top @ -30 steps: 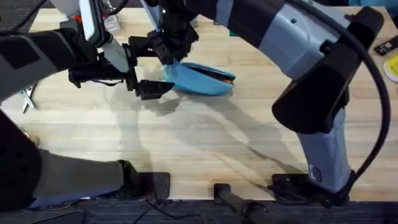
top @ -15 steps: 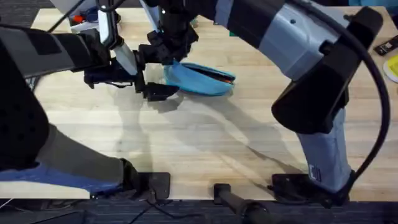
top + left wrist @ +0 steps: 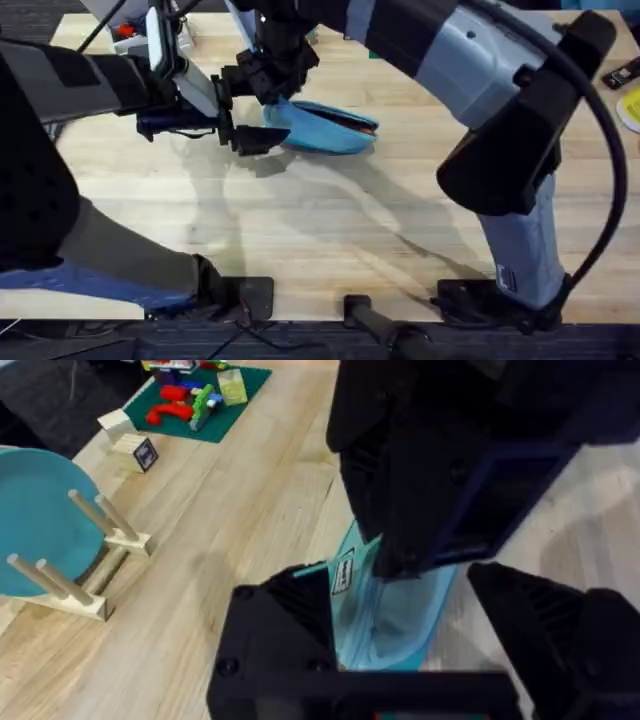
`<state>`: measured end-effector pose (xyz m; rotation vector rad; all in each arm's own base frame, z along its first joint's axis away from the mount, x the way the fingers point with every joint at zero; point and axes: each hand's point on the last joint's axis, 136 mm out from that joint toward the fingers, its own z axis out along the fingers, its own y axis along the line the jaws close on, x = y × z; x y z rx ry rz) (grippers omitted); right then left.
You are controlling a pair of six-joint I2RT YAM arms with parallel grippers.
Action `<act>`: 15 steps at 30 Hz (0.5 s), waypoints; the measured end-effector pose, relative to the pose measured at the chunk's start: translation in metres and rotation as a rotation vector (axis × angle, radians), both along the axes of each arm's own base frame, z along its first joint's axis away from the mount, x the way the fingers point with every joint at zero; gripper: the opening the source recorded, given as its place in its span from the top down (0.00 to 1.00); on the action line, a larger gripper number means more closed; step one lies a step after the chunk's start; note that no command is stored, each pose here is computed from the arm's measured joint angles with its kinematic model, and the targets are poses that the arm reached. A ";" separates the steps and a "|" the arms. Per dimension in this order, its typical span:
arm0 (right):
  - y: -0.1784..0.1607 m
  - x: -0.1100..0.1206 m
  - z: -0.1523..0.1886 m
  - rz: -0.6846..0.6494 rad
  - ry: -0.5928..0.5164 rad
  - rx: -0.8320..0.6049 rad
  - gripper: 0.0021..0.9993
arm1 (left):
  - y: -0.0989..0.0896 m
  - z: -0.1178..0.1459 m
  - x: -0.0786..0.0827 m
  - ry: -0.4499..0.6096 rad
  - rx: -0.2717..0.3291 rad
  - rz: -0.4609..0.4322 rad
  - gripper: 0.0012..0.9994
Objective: Unzip the bag, pick up the pens from the table one at a time and place them inside, then zip the bag closed.
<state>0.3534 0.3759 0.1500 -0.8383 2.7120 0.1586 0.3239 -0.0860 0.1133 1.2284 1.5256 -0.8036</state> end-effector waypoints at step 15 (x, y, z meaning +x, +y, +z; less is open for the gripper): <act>0.000 0.000 0.000 0.000 0.001 0.000 0.97 | 0.000 -0.003 -0.003 0.035 0.007 0.004 0.28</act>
